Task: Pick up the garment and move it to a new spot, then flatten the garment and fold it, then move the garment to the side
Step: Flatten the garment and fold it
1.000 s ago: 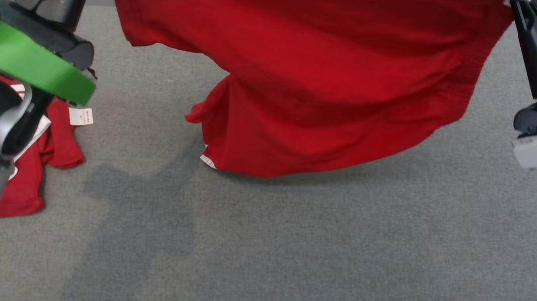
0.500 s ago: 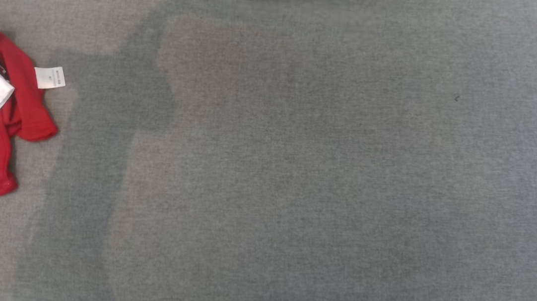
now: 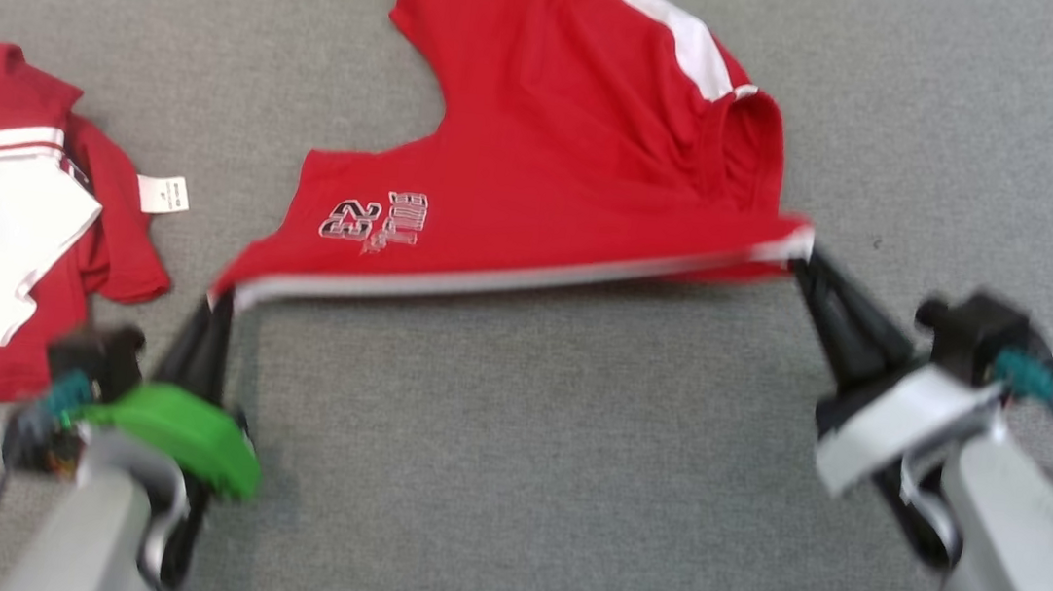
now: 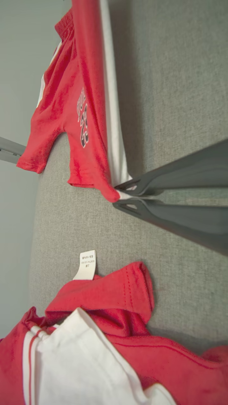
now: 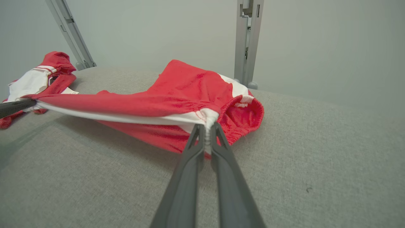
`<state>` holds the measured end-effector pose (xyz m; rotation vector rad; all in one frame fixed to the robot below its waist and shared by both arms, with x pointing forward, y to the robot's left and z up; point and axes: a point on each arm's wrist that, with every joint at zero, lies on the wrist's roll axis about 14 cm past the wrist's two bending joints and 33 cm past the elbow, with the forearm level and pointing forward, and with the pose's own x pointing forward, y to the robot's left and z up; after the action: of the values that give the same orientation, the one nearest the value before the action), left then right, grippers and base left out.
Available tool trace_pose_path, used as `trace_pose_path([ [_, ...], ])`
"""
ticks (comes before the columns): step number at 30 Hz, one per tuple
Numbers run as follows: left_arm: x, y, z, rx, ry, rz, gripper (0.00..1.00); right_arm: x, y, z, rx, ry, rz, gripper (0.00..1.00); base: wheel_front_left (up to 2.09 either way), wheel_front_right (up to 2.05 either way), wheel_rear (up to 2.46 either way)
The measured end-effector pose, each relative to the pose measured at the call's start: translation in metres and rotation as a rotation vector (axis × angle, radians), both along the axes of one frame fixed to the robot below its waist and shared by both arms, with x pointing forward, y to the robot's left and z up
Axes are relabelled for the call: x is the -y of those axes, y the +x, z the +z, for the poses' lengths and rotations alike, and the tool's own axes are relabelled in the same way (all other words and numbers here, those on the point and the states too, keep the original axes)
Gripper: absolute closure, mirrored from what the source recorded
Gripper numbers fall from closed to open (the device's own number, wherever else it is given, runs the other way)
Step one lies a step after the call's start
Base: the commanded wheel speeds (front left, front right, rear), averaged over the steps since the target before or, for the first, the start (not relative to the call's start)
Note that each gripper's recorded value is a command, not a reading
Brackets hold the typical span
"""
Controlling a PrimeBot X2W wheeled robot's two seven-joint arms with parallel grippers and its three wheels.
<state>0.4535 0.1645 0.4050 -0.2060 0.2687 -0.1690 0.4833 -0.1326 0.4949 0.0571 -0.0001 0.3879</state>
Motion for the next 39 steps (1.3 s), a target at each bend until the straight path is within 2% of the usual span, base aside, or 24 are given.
trace_pose_path([
  [4, -0.002, -0.051, -0.025, -0.088, -0.047, 0.076, 1.0, 0.001, -0.052, -0.038, -0.125, 0.035, -0.018, 1.0, 0.0, 0.0, 0.0],
  [8, -0.006, -0.089, -0.033, -0.121, -0.068, 0.138, 1.0, 0.0, -0.091, -0.054, -0.183, 0.07, -0.034, 1.0, 0.0, 0.0, 0.0],
  [14, -0.016, -0.123, -0.034, -0.122, -0.039, 0.179, 1.0, -0.008, -0.137, -0.067, -0.24, 0.101, -0.03, 1.0, 0.0, 0.0, 0.0],
  [18, -0.023, -0.123, -0.019, -0.067, -0.022, 0.194, 1.0, -0.012, -0.15, -0.065, -0.241, 0.12, -0.027, 1.0, 0.0, 0.0, 0.0],
  [22, -0.016, -0.105, -0.003, 0.0, 0.005, 0.148, 1.0, -0.007, -0.136, -0.05, -0.192, 0.159, -0.066, 1.0, 0.0, 0.0, 0.0],
  [31, 0.027, 0.008, 0.061, 0.232, 0.091, -0.059, 1.0, -0.01, -0.072, -0.027, -0.111, 0.249, -0.113, 1.0, 0.0, 0.0, 0.0],
  [39, 0.063, 0.092, 0.067, 0.277, 0.198, -0.221, 1.0, -0.022, -0.021, -0.025, -0.095, 0.324, -0.122, 1.0, 0.0, 0.0, 0.0],
])
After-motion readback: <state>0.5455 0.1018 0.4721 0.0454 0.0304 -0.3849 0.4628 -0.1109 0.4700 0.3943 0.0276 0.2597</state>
